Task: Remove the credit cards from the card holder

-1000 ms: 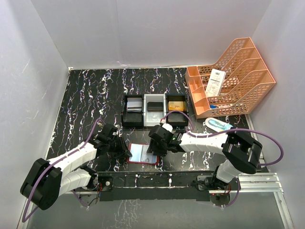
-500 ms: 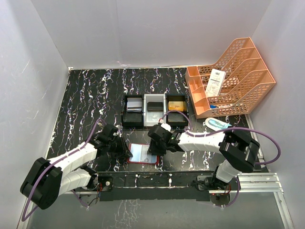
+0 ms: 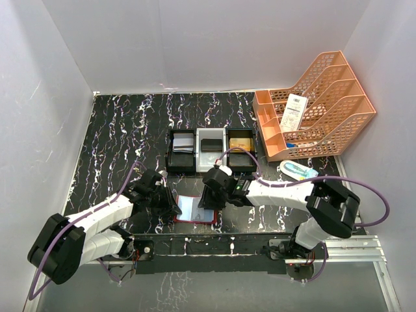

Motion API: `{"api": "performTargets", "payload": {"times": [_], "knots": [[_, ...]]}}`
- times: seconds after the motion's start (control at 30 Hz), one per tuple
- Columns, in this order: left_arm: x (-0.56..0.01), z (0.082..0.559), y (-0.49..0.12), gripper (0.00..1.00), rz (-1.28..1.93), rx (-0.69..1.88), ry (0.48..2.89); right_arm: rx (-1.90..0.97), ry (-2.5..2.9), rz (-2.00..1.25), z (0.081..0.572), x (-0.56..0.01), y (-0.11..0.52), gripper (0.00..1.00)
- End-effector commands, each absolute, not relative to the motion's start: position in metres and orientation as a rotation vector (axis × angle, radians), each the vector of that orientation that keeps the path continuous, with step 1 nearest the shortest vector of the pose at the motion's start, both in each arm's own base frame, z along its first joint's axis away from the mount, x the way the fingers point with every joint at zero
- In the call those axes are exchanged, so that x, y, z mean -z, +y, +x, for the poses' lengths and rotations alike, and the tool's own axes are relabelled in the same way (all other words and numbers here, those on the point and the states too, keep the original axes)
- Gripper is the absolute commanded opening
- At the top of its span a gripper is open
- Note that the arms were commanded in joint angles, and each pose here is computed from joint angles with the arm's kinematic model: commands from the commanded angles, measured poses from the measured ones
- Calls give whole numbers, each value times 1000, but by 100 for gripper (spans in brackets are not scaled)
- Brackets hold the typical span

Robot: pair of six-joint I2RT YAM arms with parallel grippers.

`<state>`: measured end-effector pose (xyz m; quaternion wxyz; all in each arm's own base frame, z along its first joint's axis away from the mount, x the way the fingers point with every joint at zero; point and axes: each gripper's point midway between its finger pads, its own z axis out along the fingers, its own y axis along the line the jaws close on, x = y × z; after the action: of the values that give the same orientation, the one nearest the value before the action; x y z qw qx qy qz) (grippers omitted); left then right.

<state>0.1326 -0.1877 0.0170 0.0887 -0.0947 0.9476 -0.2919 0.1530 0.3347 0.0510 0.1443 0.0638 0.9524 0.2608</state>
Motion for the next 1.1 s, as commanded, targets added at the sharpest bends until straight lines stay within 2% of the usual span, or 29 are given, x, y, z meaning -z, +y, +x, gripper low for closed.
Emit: {"api": "performTargets", "payload": {"times": [0.0, 0.33, 0.77, 1.07], "knots": [[-10, 120, -186, 11, -277, 851, 2872, -1007, 2607, 176, 162, -100, 367, 27], [-14, 122, -188, 11, -271, 851, 2865, -1087, 2610, 140, 159, -105, 381, 29], [-15, 123, -188, 11, -267, 843, 2861, -782, 2731, 127, 158, -73, 353, 30], [-16, 124, -189, 11, -265, 838, 2862, -811, 2754, 72, 156, -71, 363, 31]]}}
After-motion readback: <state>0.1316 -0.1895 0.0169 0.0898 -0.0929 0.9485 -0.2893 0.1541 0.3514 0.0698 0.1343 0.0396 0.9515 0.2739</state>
